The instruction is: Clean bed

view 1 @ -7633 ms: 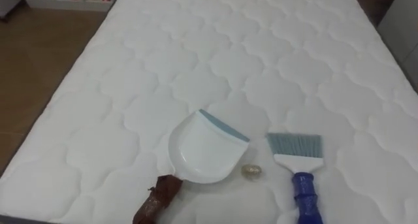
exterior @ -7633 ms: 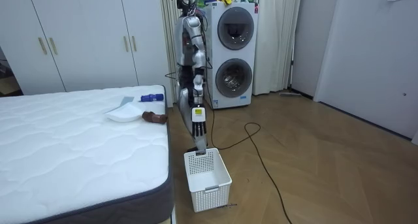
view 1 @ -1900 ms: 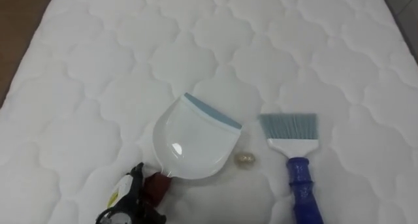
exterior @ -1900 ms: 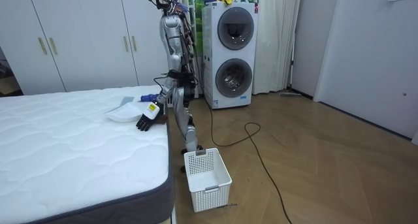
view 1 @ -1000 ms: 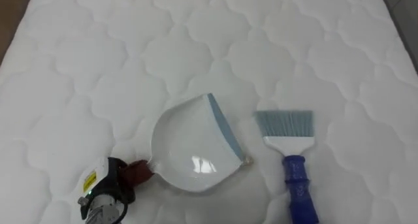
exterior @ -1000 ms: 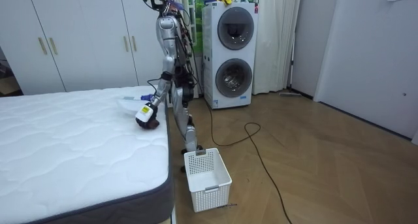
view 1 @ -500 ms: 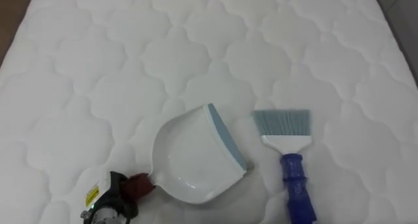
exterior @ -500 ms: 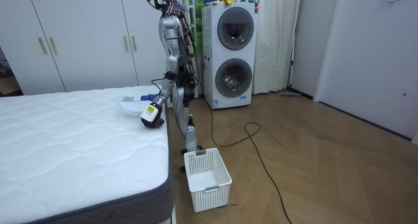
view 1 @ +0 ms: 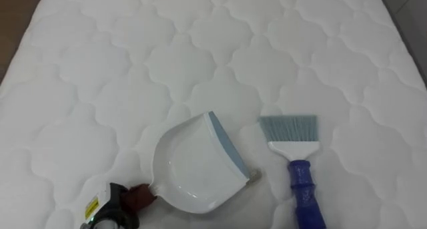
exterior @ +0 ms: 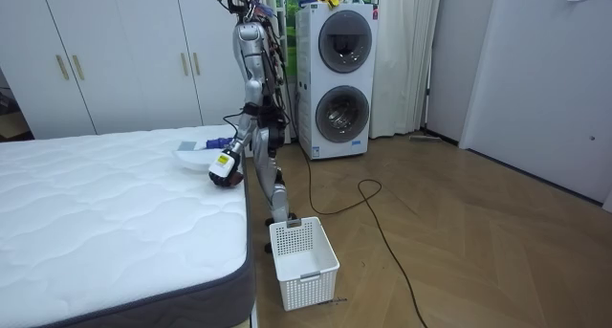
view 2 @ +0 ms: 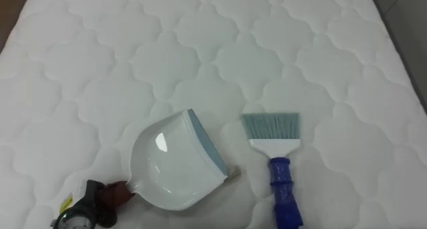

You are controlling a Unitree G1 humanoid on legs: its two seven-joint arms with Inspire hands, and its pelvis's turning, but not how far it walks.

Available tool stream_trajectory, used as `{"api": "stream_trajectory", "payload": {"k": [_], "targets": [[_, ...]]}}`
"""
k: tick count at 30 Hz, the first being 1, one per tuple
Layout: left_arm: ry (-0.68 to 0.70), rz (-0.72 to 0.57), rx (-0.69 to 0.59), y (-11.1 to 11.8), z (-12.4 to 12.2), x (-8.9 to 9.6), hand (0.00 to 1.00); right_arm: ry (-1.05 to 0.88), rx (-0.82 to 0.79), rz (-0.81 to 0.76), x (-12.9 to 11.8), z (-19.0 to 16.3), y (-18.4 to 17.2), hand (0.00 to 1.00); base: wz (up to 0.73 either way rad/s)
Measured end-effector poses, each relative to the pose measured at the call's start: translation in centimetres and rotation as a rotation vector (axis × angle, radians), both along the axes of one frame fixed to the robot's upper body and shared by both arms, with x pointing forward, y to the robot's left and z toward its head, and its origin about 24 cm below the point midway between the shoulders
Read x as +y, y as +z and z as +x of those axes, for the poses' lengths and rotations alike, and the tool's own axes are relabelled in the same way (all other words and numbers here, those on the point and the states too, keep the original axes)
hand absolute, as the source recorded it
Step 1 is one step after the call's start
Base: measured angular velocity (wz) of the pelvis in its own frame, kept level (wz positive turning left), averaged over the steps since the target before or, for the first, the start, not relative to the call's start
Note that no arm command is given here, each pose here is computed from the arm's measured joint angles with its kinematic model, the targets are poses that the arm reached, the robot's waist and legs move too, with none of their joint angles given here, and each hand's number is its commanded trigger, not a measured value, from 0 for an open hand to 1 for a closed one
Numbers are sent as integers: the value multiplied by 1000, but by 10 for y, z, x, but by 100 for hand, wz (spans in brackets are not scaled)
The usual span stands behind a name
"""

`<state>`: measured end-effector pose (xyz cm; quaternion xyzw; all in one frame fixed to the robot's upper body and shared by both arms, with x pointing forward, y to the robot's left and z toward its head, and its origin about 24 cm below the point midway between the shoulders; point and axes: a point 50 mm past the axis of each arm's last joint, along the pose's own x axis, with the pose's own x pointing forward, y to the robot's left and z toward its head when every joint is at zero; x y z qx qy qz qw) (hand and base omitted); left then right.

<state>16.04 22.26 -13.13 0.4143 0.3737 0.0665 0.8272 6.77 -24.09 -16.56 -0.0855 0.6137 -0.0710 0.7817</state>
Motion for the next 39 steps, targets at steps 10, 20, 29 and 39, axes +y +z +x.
{"api": "stream_trajectory", "payload": {"k": [10,20,29,39], "targets": [[-2,67,-3,5,1,13,100,-24,2,-27,-7,-3,1,0,0],[-98,151,-59,16,9,23,100,-141,-17,-39,-21,-13,4,0,1],[-87,153,-9,13,-4,35,100,-252,-34,-47,-35,-19,8,0,-2],[-117,92,104,7,-20,39,100,-319,-78,-15,-38,-8,10,0,-1]]}}
